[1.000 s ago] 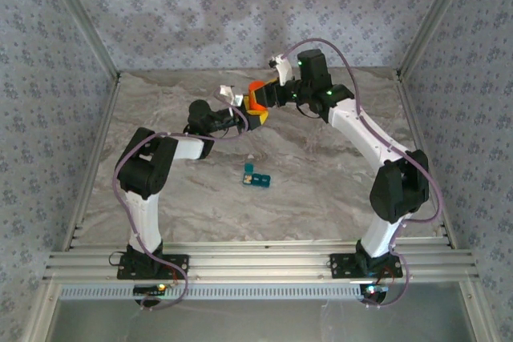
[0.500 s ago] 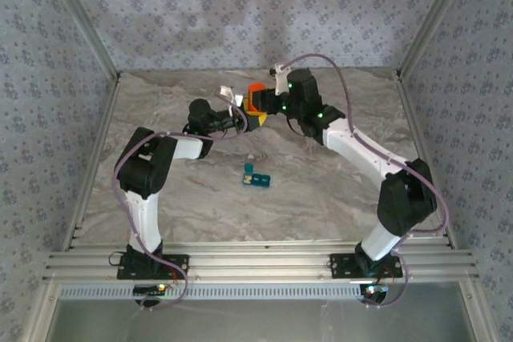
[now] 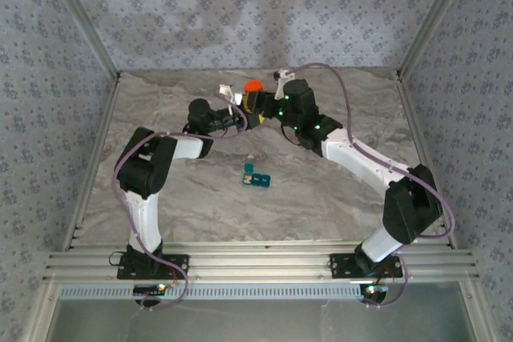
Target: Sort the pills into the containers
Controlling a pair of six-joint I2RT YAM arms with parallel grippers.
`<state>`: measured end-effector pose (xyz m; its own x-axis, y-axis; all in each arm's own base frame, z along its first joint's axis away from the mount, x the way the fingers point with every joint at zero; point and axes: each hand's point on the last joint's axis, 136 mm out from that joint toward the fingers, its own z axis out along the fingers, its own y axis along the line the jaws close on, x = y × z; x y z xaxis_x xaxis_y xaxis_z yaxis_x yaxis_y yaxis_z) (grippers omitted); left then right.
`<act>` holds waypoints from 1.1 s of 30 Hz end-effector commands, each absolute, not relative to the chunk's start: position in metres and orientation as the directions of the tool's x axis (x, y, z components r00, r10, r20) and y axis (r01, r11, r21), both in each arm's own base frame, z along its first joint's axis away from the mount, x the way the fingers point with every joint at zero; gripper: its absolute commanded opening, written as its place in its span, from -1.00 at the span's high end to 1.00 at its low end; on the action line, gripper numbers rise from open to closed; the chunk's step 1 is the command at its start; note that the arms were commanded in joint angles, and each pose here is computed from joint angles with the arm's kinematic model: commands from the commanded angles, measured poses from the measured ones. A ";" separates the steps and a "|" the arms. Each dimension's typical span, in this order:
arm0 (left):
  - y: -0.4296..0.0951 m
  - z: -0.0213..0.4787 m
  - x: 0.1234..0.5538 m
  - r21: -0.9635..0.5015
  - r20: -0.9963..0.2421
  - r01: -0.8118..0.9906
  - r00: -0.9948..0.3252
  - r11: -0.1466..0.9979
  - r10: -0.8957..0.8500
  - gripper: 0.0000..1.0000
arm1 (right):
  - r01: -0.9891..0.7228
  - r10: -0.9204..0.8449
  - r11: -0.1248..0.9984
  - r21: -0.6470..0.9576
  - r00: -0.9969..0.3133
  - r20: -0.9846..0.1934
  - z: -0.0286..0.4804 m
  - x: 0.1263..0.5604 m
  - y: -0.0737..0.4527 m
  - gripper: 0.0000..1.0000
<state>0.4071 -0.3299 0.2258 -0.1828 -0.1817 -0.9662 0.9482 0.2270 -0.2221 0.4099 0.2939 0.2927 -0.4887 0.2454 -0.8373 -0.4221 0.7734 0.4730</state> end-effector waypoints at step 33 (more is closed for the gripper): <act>-0.342 0.261 0.387 -0.098 -0.979 0.987 -0.073 0.125 -0.193 1.00 | -0.762 -0.135 0.570 0.308 -0.457 -0.879 0.298 0.418 0.306 -0.43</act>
